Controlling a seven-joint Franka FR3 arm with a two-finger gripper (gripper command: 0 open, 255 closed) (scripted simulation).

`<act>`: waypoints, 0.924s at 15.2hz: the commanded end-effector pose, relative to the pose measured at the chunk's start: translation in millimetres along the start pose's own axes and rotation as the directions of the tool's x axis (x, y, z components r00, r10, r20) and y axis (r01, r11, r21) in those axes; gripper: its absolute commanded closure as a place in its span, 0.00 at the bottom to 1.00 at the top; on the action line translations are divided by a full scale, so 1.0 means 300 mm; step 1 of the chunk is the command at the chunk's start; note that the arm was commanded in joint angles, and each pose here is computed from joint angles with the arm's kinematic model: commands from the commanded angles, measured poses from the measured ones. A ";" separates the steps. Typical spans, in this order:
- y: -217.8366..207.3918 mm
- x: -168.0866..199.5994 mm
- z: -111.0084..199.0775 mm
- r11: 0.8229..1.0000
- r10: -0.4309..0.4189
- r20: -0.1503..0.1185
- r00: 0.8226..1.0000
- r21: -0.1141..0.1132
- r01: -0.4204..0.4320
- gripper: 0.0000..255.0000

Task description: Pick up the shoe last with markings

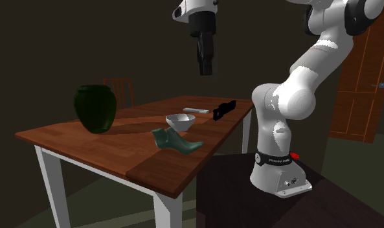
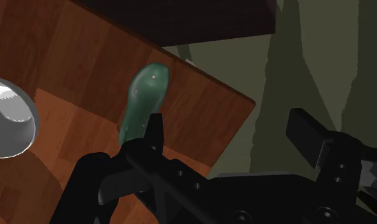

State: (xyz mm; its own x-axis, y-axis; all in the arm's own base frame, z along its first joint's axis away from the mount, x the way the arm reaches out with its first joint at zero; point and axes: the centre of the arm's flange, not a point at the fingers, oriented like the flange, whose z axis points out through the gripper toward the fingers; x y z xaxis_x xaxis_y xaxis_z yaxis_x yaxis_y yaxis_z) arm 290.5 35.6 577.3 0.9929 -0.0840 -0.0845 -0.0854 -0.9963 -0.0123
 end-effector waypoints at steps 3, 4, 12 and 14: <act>0.025 0.040 0.066 0.999 0.045 -0.020 0.999 -0.009 -0.045 0.00; 0.039 0.061 0.098 0.998 0.068 -0.030 0.997 -0.013 -0.068 0.00; 0.168 0.221 0.348 0.968 0.244 -0.113 0.963 -0.037 -0.249 0.00; 0.206 0.260 0.408 0.955 0.286 -0.134 0.949 -0.041 -0.294 0.00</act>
State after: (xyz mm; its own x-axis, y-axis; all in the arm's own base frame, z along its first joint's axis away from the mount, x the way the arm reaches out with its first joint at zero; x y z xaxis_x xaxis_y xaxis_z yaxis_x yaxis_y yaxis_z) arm 348.5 -23.6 459.2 0.9375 -0.3463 0.0352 -0.3478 -0.9362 0.0510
